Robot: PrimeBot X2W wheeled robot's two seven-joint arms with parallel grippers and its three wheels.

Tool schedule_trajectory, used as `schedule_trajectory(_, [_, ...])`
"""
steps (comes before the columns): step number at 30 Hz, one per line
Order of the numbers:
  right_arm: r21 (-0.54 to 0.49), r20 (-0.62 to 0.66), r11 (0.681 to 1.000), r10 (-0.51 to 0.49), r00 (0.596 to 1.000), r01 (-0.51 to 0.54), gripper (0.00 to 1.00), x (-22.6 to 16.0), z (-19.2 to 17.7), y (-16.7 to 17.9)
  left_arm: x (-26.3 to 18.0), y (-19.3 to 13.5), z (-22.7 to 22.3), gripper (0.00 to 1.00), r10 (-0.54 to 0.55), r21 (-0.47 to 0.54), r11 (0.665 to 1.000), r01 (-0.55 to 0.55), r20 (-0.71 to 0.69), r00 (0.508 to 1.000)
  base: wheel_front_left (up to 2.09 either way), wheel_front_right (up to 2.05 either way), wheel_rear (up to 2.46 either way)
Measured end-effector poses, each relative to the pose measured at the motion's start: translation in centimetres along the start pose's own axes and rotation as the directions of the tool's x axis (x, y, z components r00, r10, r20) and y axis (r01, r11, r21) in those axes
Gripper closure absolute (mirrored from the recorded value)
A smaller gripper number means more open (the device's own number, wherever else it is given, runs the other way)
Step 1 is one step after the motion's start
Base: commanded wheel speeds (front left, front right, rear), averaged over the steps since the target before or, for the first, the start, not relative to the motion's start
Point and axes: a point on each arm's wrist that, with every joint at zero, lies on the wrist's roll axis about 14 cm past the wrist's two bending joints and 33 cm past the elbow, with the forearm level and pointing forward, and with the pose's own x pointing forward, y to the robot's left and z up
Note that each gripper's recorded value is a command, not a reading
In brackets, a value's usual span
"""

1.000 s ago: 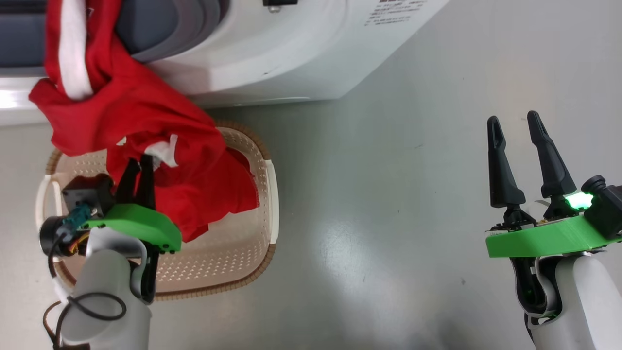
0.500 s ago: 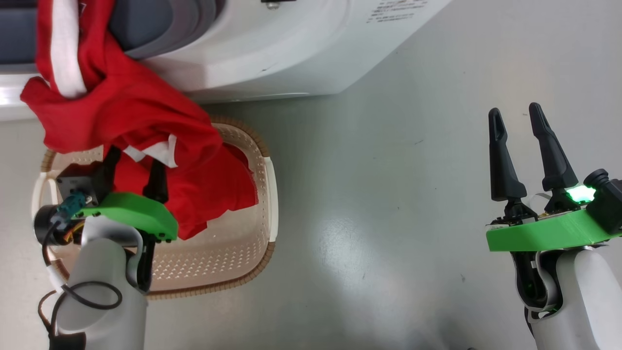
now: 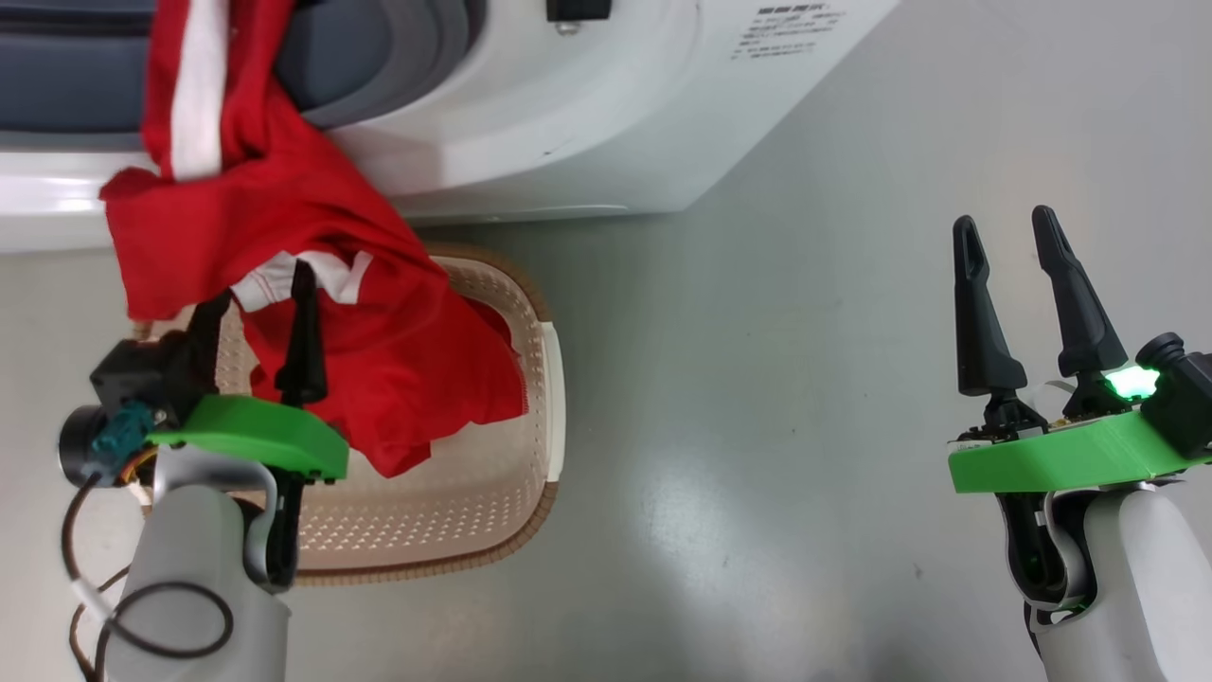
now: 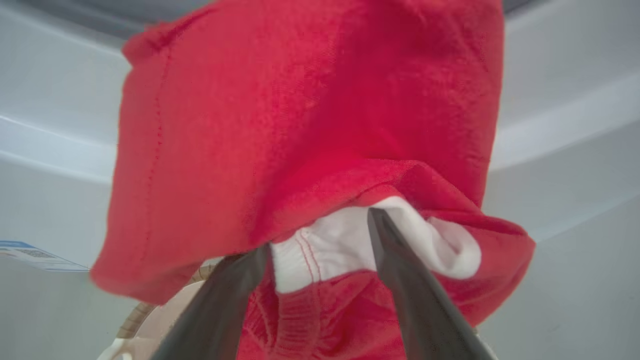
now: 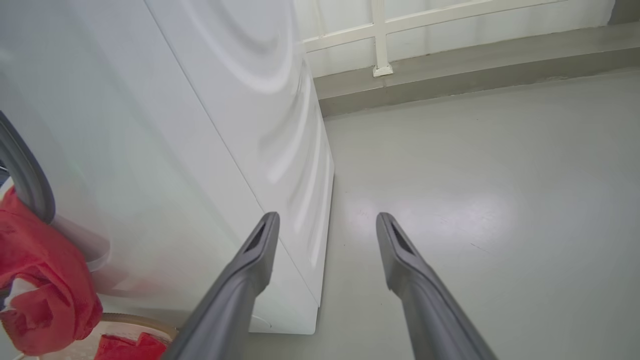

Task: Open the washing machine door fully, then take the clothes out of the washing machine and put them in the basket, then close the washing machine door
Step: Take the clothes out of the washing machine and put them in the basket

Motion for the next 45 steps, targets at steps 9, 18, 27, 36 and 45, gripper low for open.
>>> schedule_trajectory(9, [0.001, 0.018, 1.0, 0.029, 0.999, -0.029, 0.0, 0.0, 0.9, 1.2, -2.5, 0.9, 3.3, 0.0, 0.023, -0.016, 1.0, -0.022, 0.105, 0.994, 0.0, 0.0, 0.0])
schedule_trajectory(18, [0.005, 0.021, 0.999, 0.046, 0.999, -0.046, 0.0, -0.5, 1.2, 2.0, -5.1, 1.2, 5.3, 0.0, 0.026, -0.008, 1.0, -0.025, 0.172, 0.985, 0.0, 0.0, 0.0])
schedule_trajectory(27, [0.002, 0.021, 0.998, 0.056, 0.998, -0.056, 0.0, -0.9, 1.4, 2.4, -7.5, 0.5, 6.5, 0.0, -0.001, 0.027, 1.0, -0.005, 0.214, 0.977, 0.0, 0.0, 0.0])
schedule_trajectory(36, [0.001, 0.022, 0.999, 0.054, 0.998, -0.054, 0.0, -1.1, 1.5, 2.3, -8.7, -0.5, 7.1, 0.0, -0.032, 0.046, 0.999, 0.021, 0.237, 0.971, 0.0, 0.0, 0.0])
schedule_trajectory(45, [0.0, 0.023, 0.999, 0.049, 0.999, -0.049, 0.0, -1.1, 1.5, 2.1, -8.8, -0.9, 7.8, 0.0, -0.046, 0.058, 0.998, 0.032, 0.259, 0.965, 0.0, 0.0, 0.0])
